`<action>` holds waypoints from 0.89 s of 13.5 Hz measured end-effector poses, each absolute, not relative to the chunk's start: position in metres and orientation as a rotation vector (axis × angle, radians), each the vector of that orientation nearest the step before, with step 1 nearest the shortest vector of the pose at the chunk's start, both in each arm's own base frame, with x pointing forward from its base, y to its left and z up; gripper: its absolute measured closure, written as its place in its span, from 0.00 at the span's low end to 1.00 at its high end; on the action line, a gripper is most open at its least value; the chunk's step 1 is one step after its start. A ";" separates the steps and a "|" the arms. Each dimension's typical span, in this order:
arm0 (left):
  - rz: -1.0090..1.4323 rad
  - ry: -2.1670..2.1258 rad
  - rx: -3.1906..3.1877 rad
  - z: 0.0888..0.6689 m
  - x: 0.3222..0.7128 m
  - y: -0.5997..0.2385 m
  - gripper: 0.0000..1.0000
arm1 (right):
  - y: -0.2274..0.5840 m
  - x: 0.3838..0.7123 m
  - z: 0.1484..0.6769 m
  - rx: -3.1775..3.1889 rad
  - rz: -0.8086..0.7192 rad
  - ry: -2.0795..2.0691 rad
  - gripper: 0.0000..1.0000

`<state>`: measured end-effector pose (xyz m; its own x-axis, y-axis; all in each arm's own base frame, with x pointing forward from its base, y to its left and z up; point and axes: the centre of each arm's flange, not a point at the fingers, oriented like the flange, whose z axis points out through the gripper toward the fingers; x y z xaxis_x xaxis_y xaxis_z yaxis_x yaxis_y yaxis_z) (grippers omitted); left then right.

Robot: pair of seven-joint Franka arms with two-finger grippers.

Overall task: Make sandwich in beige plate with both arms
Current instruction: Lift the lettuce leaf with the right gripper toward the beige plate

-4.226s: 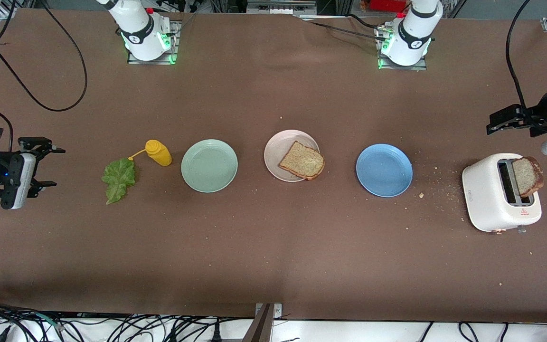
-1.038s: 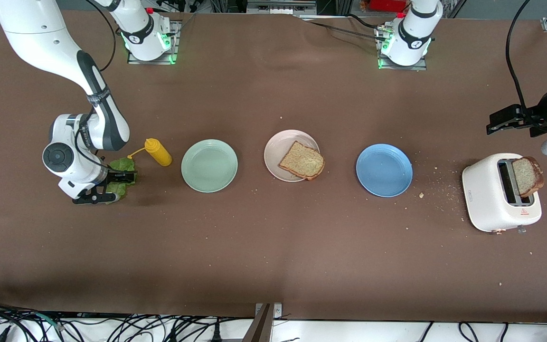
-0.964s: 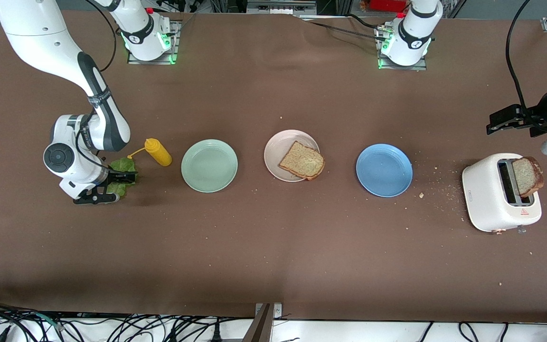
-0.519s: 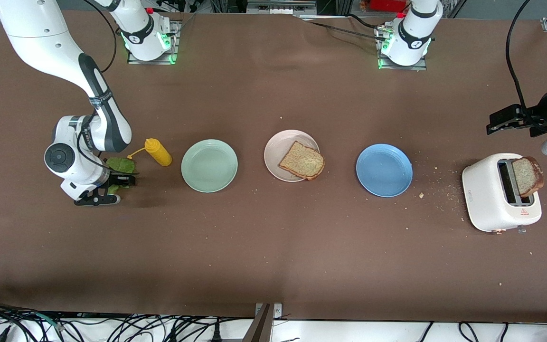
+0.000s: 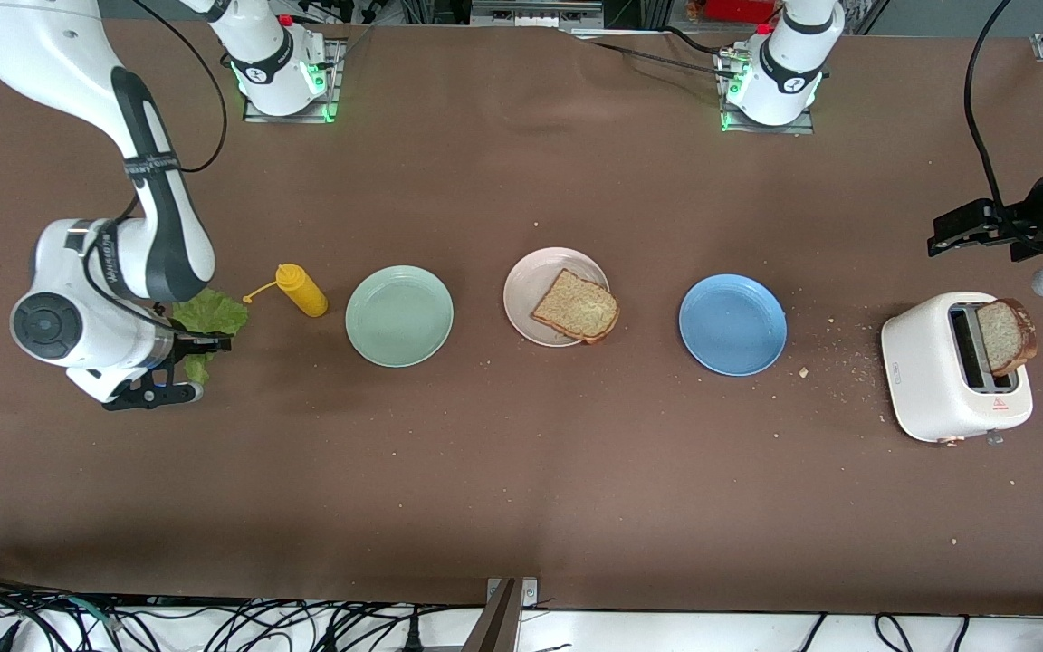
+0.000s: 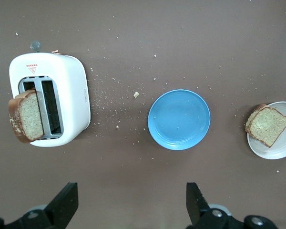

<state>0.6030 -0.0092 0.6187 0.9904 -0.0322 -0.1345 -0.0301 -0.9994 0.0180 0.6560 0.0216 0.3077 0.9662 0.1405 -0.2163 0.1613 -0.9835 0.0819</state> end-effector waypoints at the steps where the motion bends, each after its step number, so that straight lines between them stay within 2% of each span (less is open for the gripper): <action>1: -0.211 -0.049 3.118 0.619 0.603 -0.009 0.00 | 0.031 0.660 0.331 3.019 -0.329 0.254 0.90; 4: -0.211 -0.049 3.118 0.619 0.603 -0.009 0.00 | 0.081 0.658 0.403 3.024 -0.296 0.378 0.90; 7: -0.211 -0.049 3.118 0.619 0.603 -0.009 0.00 | 0.161 0.629 0.452 3.024 -0.269 0.567 0.90; 12: -0.211 -0.048 3.118 0.619 0.603 -0.009 0.00 | 0.338 0.556 0.471 3.064 -0.168 0.577 0.90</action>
